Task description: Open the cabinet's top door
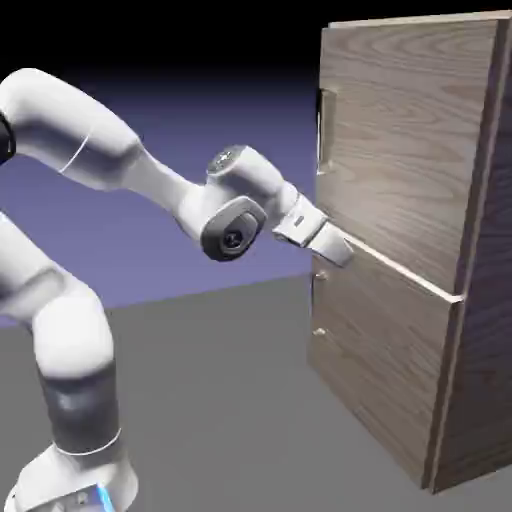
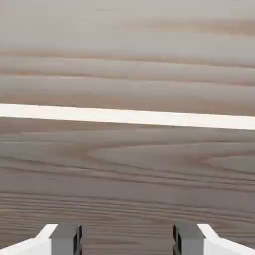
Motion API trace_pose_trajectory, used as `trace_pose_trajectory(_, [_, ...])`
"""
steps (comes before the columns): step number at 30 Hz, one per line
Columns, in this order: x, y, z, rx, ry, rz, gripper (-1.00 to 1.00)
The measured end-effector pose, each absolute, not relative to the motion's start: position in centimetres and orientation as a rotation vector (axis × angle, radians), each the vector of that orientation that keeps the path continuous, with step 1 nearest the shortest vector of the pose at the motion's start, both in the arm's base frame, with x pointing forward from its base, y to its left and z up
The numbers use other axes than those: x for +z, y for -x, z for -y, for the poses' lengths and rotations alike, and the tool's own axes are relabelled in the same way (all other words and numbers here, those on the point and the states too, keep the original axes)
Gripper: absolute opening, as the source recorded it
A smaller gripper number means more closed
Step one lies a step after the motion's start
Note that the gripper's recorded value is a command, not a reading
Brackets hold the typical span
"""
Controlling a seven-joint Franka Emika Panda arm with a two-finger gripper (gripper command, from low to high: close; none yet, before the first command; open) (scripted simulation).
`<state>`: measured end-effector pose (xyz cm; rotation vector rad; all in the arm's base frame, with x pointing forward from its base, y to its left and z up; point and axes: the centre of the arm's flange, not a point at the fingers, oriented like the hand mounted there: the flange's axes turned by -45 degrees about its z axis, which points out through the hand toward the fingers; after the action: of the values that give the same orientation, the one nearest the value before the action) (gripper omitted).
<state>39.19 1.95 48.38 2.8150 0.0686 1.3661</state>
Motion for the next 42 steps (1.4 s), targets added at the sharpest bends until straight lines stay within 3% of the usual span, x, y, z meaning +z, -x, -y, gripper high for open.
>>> trace_pose_trajectory(11, [56.4,-38.1,-9.1,1.897,-2.482,-0.015,0.00])
trace_pose_trajectory(21, [58.9,-35.6,-15.3,2.199,-2.199,0.050,0.00])
trace_pose_trajectory(25, [58.9,-39.7,-15.2,2.196,-2.199,0.047,0.00])
trace_pose_trajectory(26, [58.9,-40.6,-15.1,2.199,-2.199,0.050,-1.00])
trace_pose_trajectory(42, [58.9,-34.2,-12.3,2.285,-2.284,-0.150,-1.00])
